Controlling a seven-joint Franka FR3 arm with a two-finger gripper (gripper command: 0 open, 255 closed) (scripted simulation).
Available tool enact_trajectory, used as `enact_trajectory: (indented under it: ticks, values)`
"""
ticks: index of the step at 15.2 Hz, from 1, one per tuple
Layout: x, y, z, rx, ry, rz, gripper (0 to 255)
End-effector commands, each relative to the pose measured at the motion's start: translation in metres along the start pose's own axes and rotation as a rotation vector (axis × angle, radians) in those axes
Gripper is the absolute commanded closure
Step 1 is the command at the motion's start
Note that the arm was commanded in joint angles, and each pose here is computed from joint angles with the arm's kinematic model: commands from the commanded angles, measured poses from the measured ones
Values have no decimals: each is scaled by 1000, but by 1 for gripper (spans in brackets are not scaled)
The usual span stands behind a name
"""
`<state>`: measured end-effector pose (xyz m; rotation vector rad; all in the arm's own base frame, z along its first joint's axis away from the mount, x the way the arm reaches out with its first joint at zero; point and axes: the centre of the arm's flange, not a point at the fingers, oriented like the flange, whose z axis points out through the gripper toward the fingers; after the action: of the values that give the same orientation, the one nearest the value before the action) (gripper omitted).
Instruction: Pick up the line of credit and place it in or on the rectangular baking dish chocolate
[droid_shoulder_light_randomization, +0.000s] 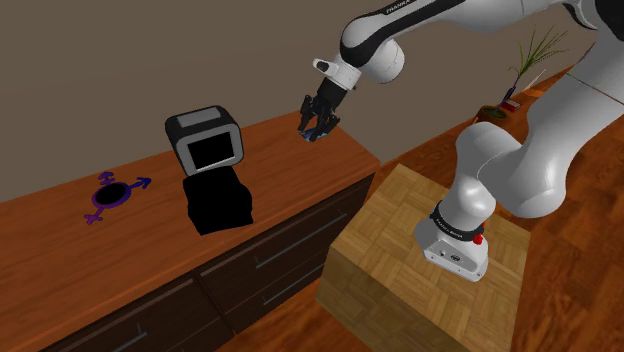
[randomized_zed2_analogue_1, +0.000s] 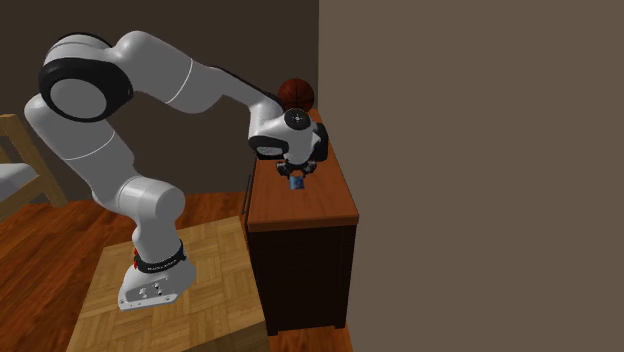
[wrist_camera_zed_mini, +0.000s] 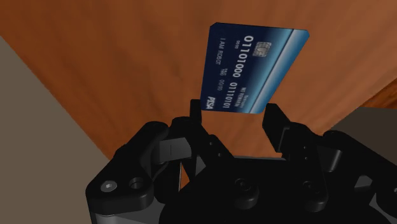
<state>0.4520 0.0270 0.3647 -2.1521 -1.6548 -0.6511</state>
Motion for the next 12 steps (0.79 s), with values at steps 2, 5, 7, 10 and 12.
enact_trajectory:
  ticks: [2, 5, 7, 10, 12]
  values:
    - [9, 1, -13, 0, -1, 0, 255]
    - [18, 1, -26, 0, -1, 0, 255]
    - [24, 1, -35, 0, -1, 0, 255]
    - [32, 1, -48, 0, -1, 0, 255]
    - [38, 1, -57, 0, -1, 0, 255]
